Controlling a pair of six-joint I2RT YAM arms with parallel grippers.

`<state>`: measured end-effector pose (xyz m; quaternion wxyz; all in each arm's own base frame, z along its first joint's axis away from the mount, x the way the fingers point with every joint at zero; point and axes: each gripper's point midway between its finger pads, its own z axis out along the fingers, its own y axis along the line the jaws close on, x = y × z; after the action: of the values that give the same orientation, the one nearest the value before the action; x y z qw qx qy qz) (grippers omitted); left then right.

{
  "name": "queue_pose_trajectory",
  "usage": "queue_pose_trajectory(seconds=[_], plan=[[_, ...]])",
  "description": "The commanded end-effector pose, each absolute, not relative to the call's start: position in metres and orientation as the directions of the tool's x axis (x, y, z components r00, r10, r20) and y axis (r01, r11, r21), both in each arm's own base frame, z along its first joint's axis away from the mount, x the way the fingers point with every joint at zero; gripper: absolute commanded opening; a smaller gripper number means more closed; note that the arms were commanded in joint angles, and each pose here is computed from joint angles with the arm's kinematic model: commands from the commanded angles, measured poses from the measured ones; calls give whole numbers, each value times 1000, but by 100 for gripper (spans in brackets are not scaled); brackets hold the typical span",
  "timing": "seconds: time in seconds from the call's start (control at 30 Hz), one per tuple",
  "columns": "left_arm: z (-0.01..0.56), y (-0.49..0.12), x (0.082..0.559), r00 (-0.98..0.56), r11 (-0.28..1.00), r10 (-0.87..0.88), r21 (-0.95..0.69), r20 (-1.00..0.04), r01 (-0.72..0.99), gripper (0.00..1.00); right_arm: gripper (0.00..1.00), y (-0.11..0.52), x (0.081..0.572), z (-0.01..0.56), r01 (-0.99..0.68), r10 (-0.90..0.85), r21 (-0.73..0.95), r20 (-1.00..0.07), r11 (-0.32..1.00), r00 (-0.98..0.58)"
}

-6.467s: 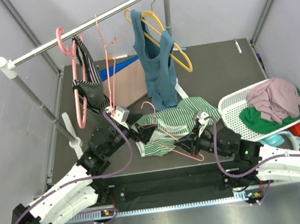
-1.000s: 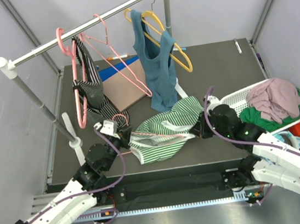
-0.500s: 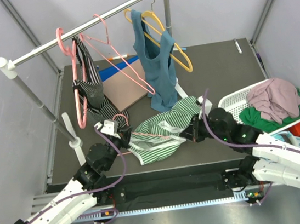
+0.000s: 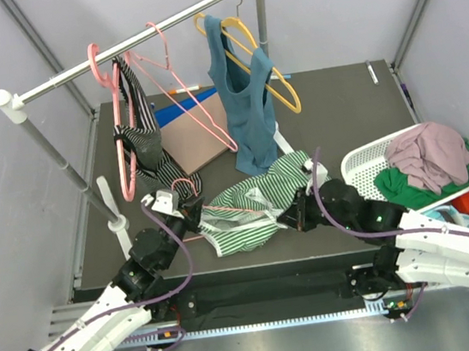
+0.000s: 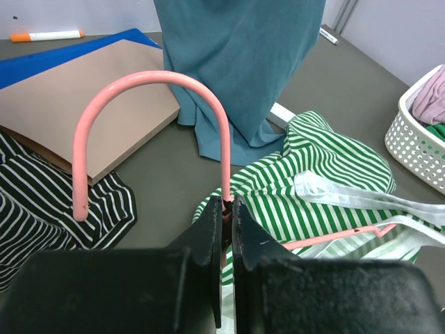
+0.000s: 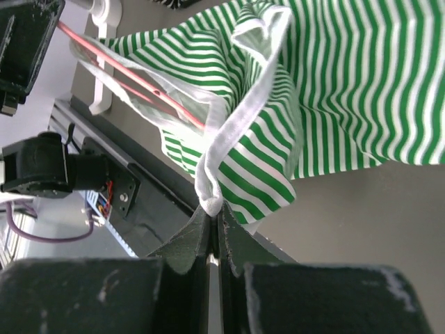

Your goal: Place the tank top on the hanger

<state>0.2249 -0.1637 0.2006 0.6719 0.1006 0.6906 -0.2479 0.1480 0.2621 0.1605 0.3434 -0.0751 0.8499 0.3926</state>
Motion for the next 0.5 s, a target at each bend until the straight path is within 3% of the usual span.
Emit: queue_pose_trajectory(seconds=[0.0, 0.47], plan=[[208, -158, 227, -42, 867, -214, -210, -976, 452, 0, 0, 245, 148, 159, -341, 193, 607, -644, 718, -740], [207, -156, 228, -40, 872, -214, -209, -976, 442, 0, 0, 239, 144, 143, -322, 159, 575, -633, 752, -758]])
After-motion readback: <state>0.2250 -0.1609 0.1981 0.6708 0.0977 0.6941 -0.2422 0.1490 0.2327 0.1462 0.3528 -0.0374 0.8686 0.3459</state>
